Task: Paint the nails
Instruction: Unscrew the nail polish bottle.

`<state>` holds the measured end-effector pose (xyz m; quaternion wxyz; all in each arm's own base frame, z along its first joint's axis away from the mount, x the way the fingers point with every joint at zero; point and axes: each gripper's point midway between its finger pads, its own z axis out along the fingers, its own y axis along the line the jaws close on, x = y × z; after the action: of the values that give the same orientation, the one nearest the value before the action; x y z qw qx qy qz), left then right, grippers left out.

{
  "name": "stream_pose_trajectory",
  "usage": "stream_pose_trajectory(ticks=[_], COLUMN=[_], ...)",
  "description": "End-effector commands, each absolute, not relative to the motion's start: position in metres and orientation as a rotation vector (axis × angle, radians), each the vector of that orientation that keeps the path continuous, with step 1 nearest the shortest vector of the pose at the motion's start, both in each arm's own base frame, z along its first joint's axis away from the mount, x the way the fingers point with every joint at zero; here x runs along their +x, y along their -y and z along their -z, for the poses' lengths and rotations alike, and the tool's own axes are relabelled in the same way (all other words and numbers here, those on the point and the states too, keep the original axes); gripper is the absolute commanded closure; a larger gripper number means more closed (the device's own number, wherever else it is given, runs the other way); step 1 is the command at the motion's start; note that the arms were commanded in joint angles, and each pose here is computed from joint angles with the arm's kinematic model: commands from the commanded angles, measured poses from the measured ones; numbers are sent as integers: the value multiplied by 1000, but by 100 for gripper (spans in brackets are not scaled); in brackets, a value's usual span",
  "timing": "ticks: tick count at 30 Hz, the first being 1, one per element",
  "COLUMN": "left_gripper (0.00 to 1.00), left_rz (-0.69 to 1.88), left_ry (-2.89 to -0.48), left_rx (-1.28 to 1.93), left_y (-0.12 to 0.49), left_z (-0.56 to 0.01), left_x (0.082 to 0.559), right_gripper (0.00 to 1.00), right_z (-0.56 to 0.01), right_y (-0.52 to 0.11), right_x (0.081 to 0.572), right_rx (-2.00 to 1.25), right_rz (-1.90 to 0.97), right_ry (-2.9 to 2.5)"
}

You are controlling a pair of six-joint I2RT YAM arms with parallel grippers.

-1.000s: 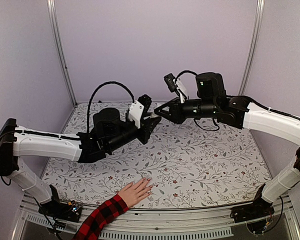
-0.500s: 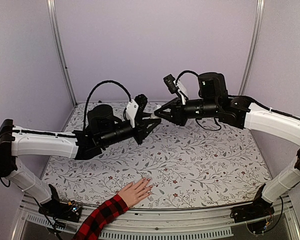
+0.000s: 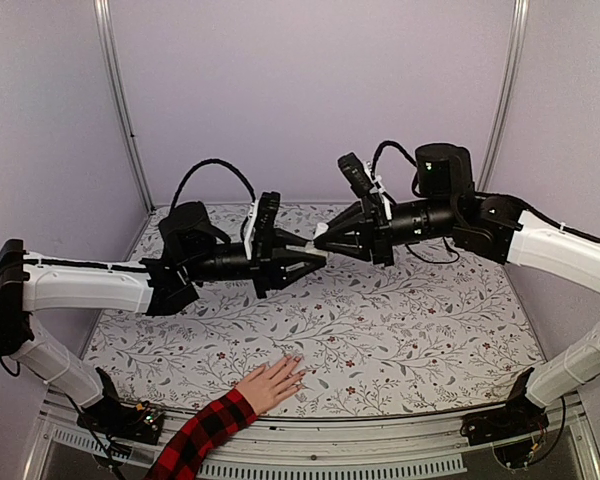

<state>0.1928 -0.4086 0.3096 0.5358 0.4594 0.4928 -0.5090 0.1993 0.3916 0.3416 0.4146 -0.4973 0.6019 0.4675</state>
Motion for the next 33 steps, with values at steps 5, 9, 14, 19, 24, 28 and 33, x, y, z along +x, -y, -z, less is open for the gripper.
stream_pose_trajectory(ticks=[5,9,14,19,24,28,33], left_gripper=[100,100,100,100,100,100,100], left_rz=[1498,1508,1481,1437,1397,1370,1302], left_ry=[-854,-864,-897,-957,-1004,-1015,-1047], left_rx=[1381,1378,1350,1318,1297,1277,1220], left_y=[406,408,410,412,415,415,413], left_z=[-330,-328,-327,-324,-321,-322,-321], left_x=[112,114,121,133,144,149,161], right_gripper=[95,95,95,95,90,73,53], right_z=[-352,-350,-346,-341,-334,-332,-336], right_y=[-395,-396,-396,-394,-394,-395,-392], right_x=[174,173,178,186,188,190,190], right_rx=[-1386,-1405,-1410,-1420,-1438,-1438,-1414], right_rz=[-1252,-1249,-1211,-1127,-1088,-1078,-1072], right_ry=[-1318,-1321,-1358,-1396,-1418,-1429,-1418])
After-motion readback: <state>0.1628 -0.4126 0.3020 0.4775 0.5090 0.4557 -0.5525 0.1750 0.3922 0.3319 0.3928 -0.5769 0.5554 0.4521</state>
